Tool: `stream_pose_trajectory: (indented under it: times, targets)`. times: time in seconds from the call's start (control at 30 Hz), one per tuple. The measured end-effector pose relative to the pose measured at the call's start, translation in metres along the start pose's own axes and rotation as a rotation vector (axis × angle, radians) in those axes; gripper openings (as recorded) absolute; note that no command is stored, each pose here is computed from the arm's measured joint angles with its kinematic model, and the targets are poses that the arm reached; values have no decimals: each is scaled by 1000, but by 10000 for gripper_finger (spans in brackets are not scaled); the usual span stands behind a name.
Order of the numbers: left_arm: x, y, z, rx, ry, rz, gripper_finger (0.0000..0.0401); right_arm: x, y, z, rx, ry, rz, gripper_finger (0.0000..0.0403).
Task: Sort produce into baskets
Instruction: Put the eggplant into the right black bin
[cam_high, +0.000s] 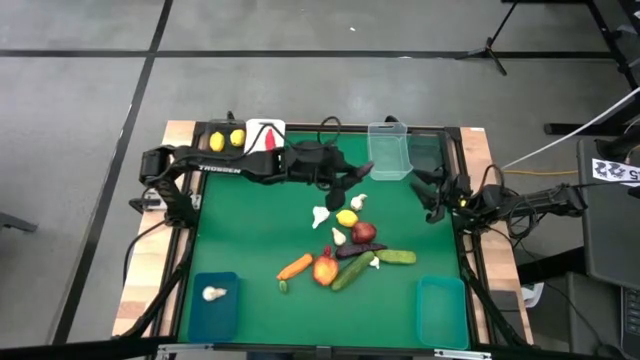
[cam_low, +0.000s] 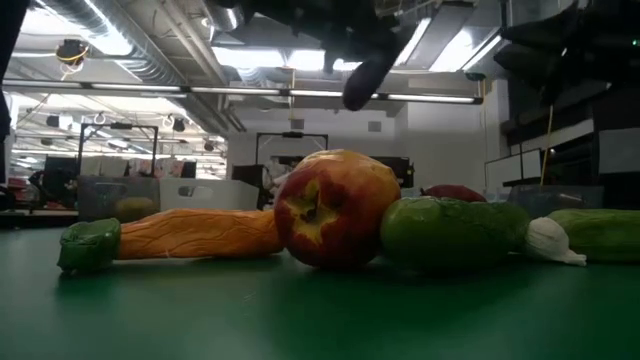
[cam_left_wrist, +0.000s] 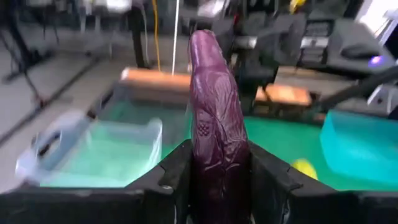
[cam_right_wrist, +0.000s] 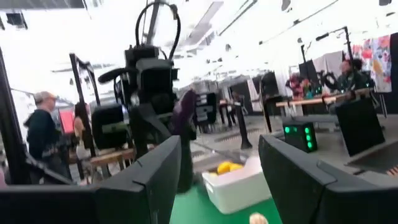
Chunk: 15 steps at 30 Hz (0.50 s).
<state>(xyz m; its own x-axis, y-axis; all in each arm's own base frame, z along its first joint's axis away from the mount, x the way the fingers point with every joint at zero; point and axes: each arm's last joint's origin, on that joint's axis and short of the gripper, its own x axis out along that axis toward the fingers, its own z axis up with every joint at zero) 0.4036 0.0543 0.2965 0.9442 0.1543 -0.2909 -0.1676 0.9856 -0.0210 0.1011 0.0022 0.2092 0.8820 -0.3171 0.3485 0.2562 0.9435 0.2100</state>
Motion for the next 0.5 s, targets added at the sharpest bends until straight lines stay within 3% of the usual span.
stream_pose_trajectory:
  times: [0.17, 0.5]
  targets:
    - [11, 0, 0, 4, -91, -8, 119, 10, 5, 10, -20, 19, -11, 218]
    - [27, -3, -8, 1, -153, -27, 120, 49, 25, 17, -173, 145, 2, 229]
